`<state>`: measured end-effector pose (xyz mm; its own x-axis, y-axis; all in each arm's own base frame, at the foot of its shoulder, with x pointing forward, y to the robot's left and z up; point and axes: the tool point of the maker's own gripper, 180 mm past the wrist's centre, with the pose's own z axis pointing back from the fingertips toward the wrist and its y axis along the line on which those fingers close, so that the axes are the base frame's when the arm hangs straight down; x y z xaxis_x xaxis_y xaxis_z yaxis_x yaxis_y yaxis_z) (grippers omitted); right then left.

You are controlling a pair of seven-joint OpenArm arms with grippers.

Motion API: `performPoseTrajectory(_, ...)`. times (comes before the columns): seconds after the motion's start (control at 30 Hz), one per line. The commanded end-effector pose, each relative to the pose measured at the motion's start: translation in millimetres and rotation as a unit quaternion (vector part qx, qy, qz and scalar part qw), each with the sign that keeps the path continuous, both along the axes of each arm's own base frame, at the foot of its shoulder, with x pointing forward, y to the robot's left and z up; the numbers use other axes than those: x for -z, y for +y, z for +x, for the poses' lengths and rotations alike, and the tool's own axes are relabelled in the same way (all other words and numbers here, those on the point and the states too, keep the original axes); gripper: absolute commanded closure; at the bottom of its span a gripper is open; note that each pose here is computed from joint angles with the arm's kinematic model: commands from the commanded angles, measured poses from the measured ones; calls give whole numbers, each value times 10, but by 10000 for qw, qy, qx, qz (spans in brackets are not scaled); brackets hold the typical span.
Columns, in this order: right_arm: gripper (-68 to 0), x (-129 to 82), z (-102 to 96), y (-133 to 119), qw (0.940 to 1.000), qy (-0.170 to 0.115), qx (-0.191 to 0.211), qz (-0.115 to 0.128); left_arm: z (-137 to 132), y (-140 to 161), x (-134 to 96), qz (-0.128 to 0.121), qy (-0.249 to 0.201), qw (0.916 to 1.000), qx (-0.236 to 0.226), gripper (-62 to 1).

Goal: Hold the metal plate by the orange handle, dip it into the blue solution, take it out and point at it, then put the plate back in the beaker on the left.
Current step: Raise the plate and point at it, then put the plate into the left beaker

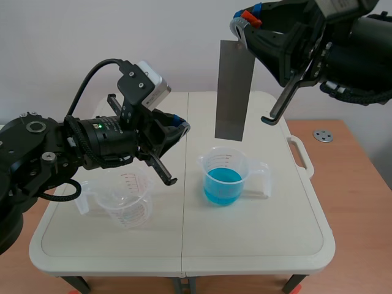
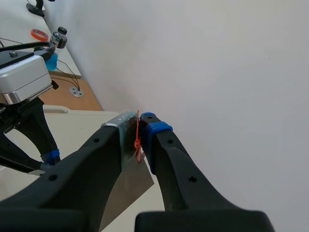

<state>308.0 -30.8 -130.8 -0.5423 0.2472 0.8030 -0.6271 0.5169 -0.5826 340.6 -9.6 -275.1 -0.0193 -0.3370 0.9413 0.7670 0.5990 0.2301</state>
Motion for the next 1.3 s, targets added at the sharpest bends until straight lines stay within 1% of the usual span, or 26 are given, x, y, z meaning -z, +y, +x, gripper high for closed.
performPoseTrajectory(0.0, -11, -129, -32, 4, 9998, -170, -79, 81, 38, -37, -149, -128, -191, 9997, 32, -48)
performPoseTrajectory(0.1, -11, -140, -31, 1, 9998, -143, -78, 136, 37, -36, -147, -126, -190, 9997, 30, -48)
performPoseTrajectory(0.23, -11, -140, -31, 1, 9998, -143, -78, 136, 72, 22, -155, -104, -237, 9996, -84, -49)
performPoseTrajectory(0.4, -11, -141, -31, 1, 9998, -143, -79, 140, 122, 281, -211, -69, -493, 9981, -375, -48)
performPoseTrajectory(0.53, -11, -141, -31, 1, 9998, -142, -78, 139, 55, 519, -264, -24, -602, 9969, -508, -49)
performPoseTrajectory(0.63, -11, -141, -31, 1, 9998, -143, -79, 140, -36, 707, -313, -27, -658, 9961, -591, -49)
performPoseTrajectory(0.77, -11, -146, -32, 1, 9997, -145, -84, 154, -174, 972, -398, -110, -673, 9947, -769, -48)
performPoseTrajectory(0.9, -11, -148, -32, 1, 9997, -147, -84, 156, -322, 1208, -417, -29, -602, 9935, -964, -49)
performPoseTrajectory(1.03, -11, -161, -33, 10, 9997, -161, -105, 171, -467, 1435, -482, -97, -658, 9908, -1177, -49)
performPoseTrajectory(1.1, -11, -178, -40, 32, 9995, -166, -152, 210, -536, 1556, -512, -165, -661, 9888, -1329, -49)
performPoseTrajectory(1.13, -11, -191, -42, 46, 9994, -177, -178, 223, -572, 1613, -511, -150, -651, 9879, -1397, -49)
performPoseTrajectory(1.23, -11, -192, -46, 122, 9993, -172, -272, 180, -694, 1763, -519, -157, -661, 9855, -1552, -49)
performPoseTrajectory(1.27, -11, -194, -49, 151, 9992, -173, -311, 167, -732, 1816, -525, -208, -651, 9844, -1622, -48)
